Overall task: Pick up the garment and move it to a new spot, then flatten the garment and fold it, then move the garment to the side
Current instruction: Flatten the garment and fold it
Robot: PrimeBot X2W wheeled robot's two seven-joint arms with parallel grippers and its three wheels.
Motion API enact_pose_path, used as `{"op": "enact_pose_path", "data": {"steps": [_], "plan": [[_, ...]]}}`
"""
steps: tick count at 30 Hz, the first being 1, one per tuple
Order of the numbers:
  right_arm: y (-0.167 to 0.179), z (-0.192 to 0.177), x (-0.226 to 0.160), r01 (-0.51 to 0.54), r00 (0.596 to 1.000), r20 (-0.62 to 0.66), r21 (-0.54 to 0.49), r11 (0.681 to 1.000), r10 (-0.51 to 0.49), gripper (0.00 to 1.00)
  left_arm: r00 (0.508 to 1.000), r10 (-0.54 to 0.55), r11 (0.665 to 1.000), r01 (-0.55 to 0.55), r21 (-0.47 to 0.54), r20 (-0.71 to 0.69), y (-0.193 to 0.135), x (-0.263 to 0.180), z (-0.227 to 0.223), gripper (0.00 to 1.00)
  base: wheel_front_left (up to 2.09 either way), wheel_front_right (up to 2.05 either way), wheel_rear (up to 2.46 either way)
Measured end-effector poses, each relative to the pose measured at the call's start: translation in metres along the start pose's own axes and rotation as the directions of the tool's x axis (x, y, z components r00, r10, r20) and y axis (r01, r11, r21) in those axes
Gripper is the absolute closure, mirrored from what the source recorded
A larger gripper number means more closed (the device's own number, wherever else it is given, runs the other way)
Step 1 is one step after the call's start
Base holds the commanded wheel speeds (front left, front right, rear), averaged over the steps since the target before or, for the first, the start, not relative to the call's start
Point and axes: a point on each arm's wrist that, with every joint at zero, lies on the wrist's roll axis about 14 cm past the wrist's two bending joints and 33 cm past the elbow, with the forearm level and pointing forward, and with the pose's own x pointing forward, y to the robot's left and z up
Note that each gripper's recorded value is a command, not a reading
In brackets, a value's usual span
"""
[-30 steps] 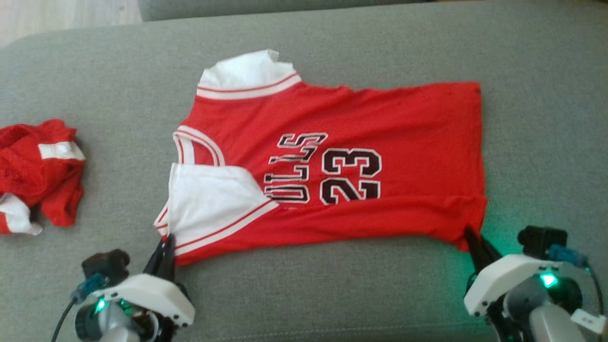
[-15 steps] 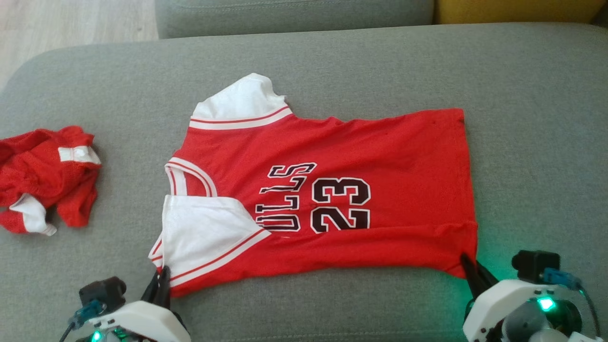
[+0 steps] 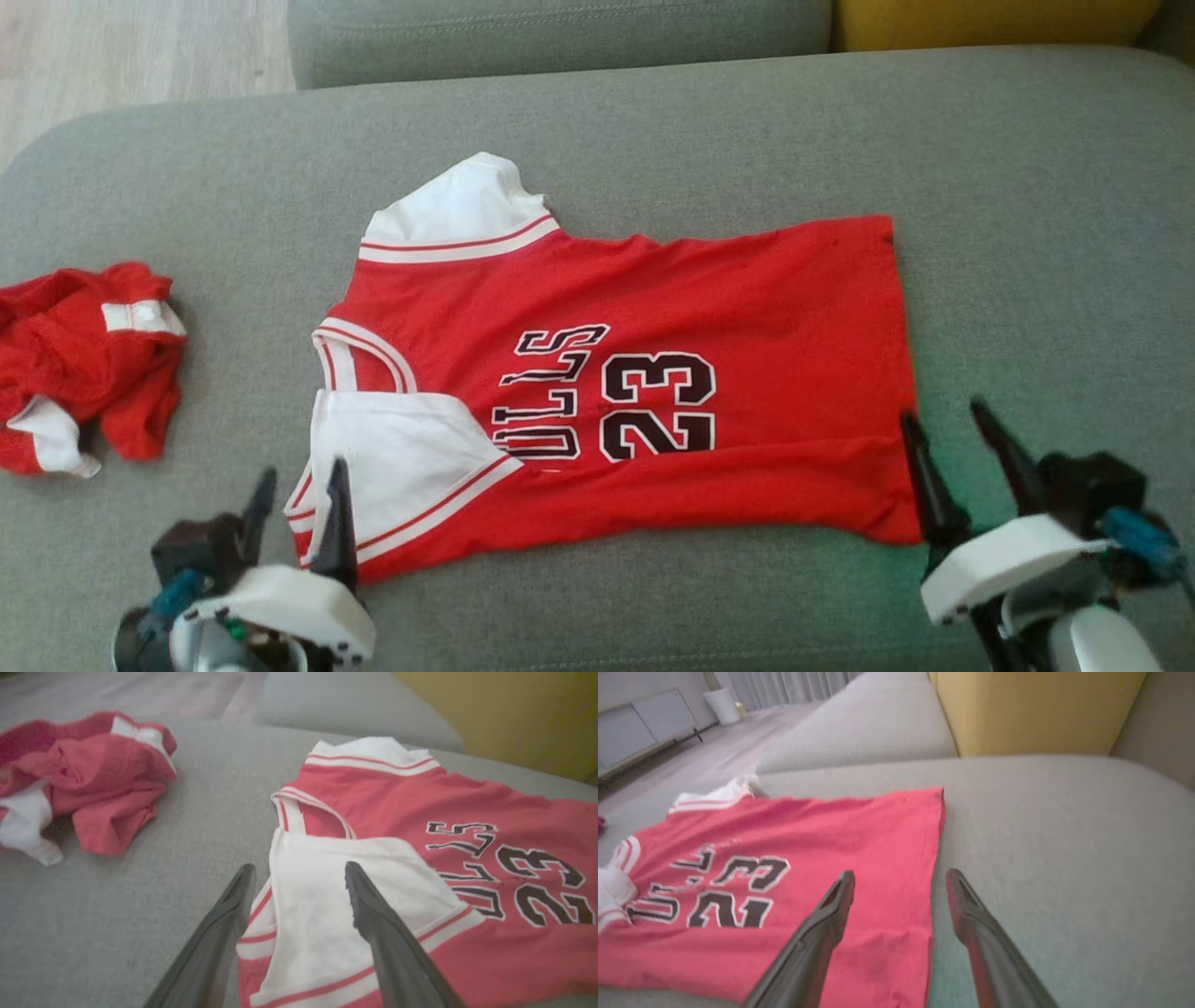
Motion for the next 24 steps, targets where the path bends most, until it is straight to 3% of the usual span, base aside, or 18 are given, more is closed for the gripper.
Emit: {"op": "enact_pose_path", "data": {"steps": [4, 8, 18, 24], "plan": [[0.011, 0.054, -0.004, -0.026, 0.976, 0.214, -0.023, 0.999, 0.03, 0.0, 0.982, -0.027, 0.999, 0.023, 0.024, 0.185, -0.012, 0.004, 0.05, 0.0, 0.0, 0.0, 0.0], [0.018, 0.069, -0.007, -0.043, 0.964, 0.261, -0.032, 0.999, 0.05, 0.0, 0.964, -0.049, 0.998, 0.038, 0.046, 0.263, -0.019, 0.005, 0.075, 0.0, 0.0, 0.0, 0.0], [0.023, 0.066, -0.006, -0.052, 0.968, 0.246, -0.019, 0.998, 0.056, 0.0, 0.975, -0.055, 0.998, 0.045, 0.051, 0.216, -0.02, 0.008, 0.065, 0.0, 0.0, 0.0, 0.0], [0.023, 0.056, 0.008, -0.058, 0.978, 0.198, -0.007, 0.998, 0.058, 0.0, 0.971, -0.154, 0.987, 0.143, 0.073, 0.182, -0.042, 0.042, 0.07, 0.0, 0.0, 0.0, 0.0]]}}
